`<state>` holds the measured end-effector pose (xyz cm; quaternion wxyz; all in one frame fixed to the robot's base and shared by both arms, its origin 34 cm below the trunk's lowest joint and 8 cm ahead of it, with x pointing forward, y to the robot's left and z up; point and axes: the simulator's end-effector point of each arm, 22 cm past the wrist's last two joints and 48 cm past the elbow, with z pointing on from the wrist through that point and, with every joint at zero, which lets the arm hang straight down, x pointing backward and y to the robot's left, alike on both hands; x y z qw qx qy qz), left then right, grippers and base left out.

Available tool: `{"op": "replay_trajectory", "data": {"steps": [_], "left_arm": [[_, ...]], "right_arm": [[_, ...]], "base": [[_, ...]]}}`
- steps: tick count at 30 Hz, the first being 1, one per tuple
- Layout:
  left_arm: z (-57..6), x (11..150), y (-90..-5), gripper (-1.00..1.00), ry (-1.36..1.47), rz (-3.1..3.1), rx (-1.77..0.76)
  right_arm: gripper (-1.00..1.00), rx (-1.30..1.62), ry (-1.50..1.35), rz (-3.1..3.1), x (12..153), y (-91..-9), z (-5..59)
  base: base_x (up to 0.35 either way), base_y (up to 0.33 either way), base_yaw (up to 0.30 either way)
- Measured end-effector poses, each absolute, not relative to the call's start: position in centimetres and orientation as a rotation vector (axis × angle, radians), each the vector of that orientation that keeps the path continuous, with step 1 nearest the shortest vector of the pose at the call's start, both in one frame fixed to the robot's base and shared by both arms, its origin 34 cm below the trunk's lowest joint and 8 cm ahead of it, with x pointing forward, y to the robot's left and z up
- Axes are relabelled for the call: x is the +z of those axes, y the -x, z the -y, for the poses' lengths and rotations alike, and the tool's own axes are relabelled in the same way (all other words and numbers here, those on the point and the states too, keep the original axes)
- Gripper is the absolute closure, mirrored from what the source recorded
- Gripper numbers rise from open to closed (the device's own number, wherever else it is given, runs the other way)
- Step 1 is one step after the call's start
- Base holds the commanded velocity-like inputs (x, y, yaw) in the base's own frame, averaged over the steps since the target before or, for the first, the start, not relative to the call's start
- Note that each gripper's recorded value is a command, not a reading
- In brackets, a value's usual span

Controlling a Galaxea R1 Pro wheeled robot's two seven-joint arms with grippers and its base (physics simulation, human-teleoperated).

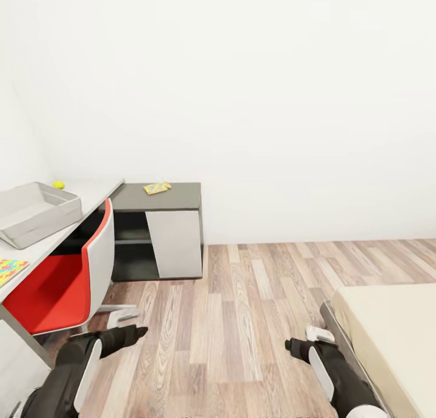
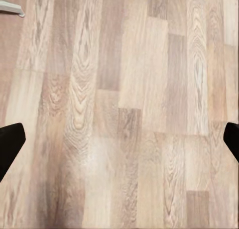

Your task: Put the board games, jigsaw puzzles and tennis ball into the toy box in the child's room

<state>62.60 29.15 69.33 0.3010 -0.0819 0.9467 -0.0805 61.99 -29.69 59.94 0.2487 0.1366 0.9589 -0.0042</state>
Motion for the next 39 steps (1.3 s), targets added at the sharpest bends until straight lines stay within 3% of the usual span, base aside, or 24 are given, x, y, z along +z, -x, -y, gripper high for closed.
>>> {"op": "replay_trajectory", "data": {"steps": [6, 26, 39], "left_arm": [[-30.4, 73.1, -62.7, -1.00, 0.270, -2.485, -0.344], [-31.0, 74.6, -63.0, -1.00, 0.257, -2.466, -0.358], [-30.7, 74.7, -63.0, -1.00, 0.254, -2.463, -0.363]], "right_arm": [[-1.00, 0.027, -0.338, -2.557, 65.8, -65.4, 29.1], [-1.00, 0.038, -0.341, -2.250, 74.2, -71.4, 29.3], [-1.00, 0.039, -0.333, -2.145, 77.4, -72.9, 29.4]], "base": [[0.000, 0.000, 0.000], [0.001, 0.000, 0.000], [0.137, -0.016, -0.035]]}}
